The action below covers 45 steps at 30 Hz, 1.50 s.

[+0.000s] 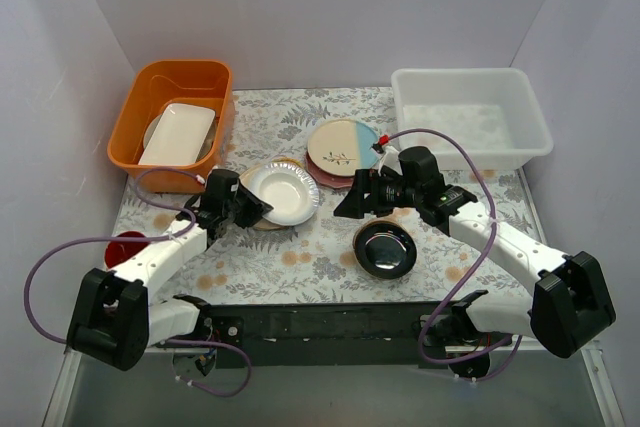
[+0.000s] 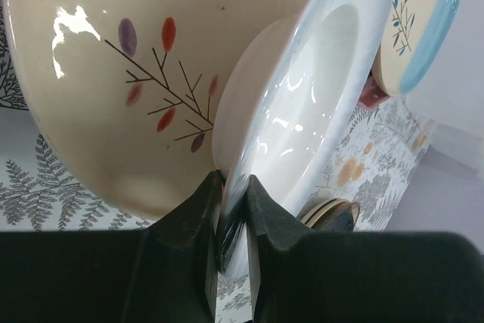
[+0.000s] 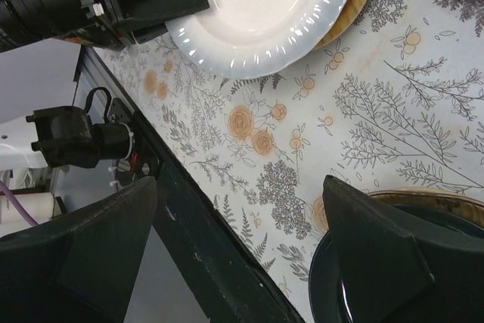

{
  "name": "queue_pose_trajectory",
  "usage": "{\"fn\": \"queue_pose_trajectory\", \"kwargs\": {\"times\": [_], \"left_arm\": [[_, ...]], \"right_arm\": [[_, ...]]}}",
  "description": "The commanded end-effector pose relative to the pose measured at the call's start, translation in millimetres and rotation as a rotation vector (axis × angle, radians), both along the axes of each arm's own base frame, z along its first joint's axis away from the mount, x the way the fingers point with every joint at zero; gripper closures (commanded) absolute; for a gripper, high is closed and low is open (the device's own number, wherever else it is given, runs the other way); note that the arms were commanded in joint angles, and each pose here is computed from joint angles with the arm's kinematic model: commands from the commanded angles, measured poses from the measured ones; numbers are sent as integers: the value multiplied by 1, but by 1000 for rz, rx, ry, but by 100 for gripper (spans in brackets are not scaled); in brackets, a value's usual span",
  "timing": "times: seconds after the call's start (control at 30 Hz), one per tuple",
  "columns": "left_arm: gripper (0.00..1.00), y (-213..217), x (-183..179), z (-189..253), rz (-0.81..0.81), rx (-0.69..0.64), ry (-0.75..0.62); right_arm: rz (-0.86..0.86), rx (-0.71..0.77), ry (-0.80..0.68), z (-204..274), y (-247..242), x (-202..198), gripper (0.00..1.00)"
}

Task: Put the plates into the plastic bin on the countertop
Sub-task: Pick up the plate at the center of the board.

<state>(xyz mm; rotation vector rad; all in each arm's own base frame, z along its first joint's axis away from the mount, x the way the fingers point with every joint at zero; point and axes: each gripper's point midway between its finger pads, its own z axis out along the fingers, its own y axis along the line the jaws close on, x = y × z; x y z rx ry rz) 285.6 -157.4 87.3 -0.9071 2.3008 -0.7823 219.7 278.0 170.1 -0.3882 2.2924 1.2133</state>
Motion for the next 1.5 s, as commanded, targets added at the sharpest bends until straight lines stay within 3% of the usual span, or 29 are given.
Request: {"fn": "queue_pose_trajectory", "kwargs": {"times": [0.0,0.43,0.67,0.9,1.23,1.43,1.47], "left_arm": [[100,-10,7,55,-95,-13,-167],[100,-42,-18,88,-344,-125,-275],[100,-59,-31,119,-433,-188,-402],[100,-72,-42,130,-517,-224,-438],[100,-86,-53,127,-592,-242,-433],[100,-91,-53,123,-607,-244,-437],[100,-91,-54,122,-607,-243,-434]], "right_arm": [[31,67,-43,14,9,0,2],[46,68,-34,13,12,0,2],[32,49,-19,6,10,1,3],[-29,31,-15,2,6,8,4],[-108,126,-74,21,5,15,11],[-115,167,-86,26,7,16,27],[-116,166,-85,26,7,16,40]]}}
